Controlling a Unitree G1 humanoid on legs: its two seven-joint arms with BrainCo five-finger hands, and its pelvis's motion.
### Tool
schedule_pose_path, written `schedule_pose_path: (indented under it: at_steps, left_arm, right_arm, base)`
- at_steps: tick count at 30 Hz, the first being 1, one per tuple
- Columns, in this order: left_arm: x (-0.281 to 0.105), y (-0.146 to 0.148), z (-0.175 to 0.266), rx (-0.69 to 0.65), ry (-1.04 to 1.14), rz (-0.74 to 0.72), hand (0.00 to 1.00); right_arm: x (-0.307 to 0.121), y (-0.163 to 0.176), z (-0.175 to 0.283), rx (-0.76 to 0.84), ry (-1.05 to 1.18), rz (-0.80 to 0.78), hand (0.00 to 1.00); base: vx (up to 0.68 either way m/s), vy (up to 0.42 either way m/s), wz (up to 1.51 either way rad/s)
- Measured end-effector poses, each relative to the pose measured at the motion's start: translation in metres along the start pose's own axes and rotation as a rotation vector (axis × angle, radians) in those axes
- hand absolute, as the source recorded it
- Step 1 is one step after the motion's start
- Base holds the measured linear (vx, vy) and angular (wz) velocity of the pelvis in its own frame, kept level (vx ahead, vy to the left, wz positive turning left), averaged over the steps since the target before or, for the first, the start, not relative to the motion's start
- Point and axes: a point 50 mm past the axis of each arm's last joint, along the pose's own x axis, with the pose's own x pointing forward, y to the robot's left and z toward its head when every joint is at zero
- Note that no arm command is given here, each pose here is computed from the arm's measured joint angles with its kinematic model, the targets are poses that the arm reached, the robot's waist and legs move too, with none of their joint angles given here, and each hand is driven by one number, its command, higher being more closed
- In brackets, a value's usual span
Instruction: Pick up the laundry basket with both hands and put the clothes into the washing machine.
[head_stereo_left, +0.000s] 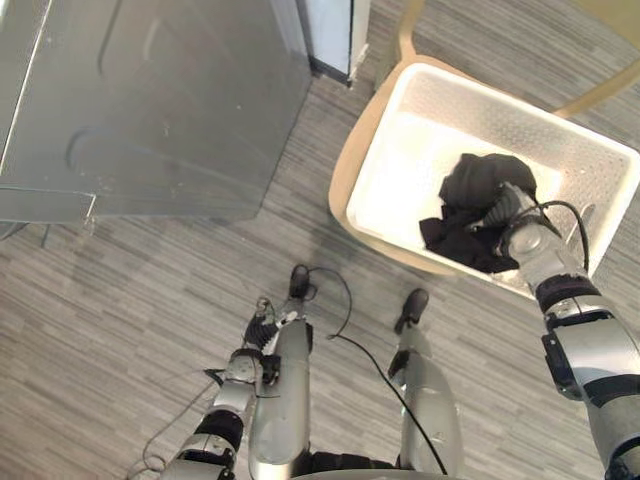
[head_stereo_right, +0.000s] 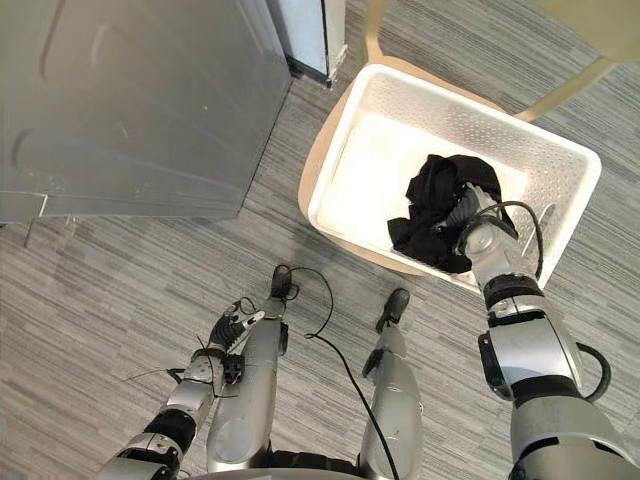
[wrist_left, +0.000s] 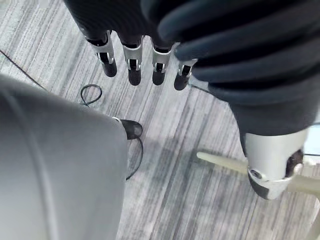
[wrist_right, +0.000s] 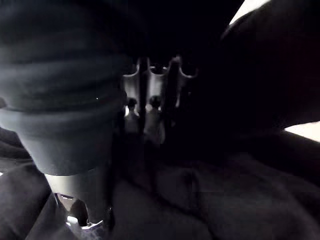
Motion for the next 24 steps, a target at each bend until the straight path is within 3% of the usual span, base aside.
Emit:
schedule_pose_path:
  at_steps: [1, 8, 17, 21, 24]
  left_arm:
    - [0.0, -0.001, 0.0, -0.016, 0.006, 0.005, 0.0]
    - [-0.001, -0.005, -0.002, -0.039, 0.019, 0.008, 0.0]
    - [-0.007, -0.032, -0.007, -0.085, 0.051, -0.036, 0.0]
    - [-0.011, -0.025, -0.016, -0.08, 0.066, -0.021, 0.0]
    - [-0.016, -0.017, -0.035, -0.061, 0.134, -0.004, 0.0]
  right_arm:
    - [0.0, 0.002, 0.003, 0.003, -0.007, 0.003, 1.0]
    - [-0.002, 0.028, 0.013, 0.06, -0.002, 0.038, 1.0]
    - [-0.021, 0.073, -0.017, 0.233, 0.125, 0.118, 1.0]
    - [-0.019, 0.056, -0.024, 0.479, 0.178, 0.004, 1.0]
    - [-0.016, 0.021, -0.018, 0.786, 0.143, -0.214, 1.0]
  base:
    - [0.0, 0.0, 0.0]
    - [0.0, 0.0, 0.0]
    - [-0.02, 0.007, 0.09]
    - [-0.04, -0.004, 0.03]
    - [0.0, 0.0, 0.0]
